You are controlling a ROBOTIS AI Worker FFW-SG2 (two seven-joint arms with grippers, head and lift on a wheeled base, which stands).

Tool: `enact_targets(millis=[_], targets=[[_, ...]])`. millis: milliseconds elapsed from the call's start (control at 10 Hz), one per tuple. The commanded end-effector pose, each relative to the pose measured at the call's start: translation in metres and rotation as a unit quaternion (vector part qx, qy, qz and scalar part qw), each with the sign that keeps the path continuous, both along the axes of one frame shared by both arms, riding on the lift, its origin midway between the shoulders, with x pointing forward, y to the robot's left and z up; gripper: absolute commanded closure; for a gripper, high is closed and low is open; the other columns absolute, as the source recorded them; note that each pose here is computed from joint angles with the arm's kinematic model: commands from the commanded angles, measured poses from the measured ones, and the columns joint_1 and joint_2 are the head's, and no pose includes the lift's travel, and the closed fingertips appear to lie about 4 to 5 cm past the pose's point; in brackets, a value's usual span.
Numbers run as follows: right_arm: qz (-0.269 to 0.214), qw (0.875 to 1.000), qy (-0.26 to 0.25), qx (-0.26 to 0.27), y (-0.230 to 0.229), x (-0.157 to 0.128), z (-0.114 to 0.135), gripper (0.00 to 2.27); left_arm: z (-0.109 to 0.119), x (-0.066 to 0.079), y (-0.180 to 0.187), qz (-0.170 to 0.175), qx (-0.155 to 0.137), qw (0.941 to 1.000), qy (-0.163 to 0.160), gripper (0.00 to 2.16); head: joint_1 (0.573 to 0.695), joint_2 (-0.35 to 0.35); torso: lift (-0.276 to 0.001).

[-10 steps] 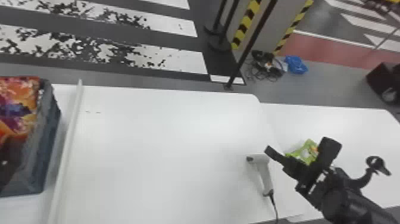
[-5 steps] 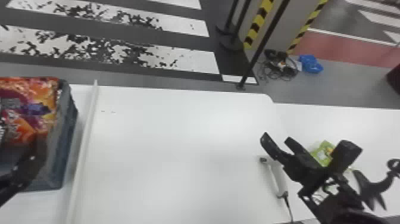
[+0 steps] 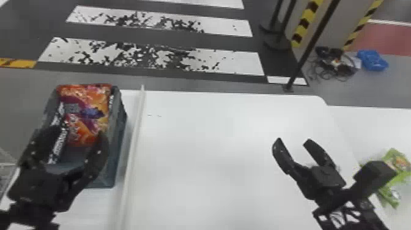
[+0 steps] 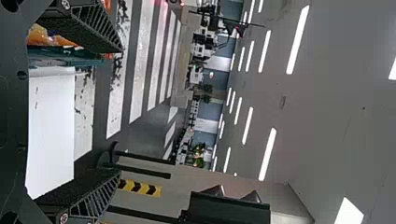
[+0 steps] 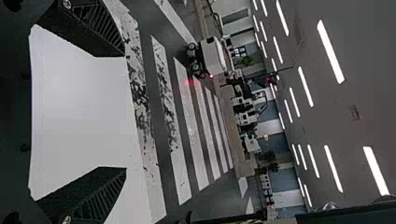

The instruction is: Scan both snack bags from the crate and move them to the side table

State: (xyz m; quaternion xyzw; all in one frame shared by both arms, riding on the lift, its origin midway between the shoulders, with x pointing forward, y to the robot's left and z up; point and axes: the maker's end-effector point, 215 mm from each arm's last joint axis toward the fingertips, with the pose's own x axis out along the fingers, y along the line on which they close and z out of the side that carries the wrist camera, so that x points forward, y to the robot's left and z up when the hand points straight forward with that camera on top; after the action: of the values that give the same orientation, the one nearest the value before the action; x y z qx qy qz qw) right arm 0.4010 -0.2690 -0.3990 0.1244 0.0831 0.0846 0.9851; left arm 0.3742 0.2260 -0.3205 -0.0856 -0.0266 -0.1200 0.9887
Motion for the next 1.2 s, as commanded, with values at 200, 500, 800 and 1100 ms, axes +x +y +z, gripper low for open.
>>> enact_targets(millis=[200, 500, 800, 1100], targets=[[0.007, 0.996, -0.067, -0.056, 0.039, -0.003, 0.038, 0.06, -0.006, -0.005, -0.024, -0.011, -0.011, 0.9998, 0.011, 0.08, 0.695, -0.04, -0.029], [-0.021, 0.994, -0.088, -0.053, 0.025, -0.003, 0.052, 0.06, -0.019, -0.009, -0.021, -0.005, -0.01, 0.9995, 0.028, 0.08, 0.695, -0.053, -0.029], [-0.023, 0.994, -0.089, -0.051, 0.021, -0.004, 0.052, 0.06, -0.042, 0.007, 0.006, 0.005, 0.016, 0.9947, 0.101, 0.08, 0.695, -0.048, -0.029], [-0.011, 0.994, -0.092, -0.05, 0.028, -0.013, 0.053, 0.06, -0.029, 0.048, 0.04, 0.05, 0.011, 0.9926, 0.11, 0.08, 0.695, 0.006, -0.029]])
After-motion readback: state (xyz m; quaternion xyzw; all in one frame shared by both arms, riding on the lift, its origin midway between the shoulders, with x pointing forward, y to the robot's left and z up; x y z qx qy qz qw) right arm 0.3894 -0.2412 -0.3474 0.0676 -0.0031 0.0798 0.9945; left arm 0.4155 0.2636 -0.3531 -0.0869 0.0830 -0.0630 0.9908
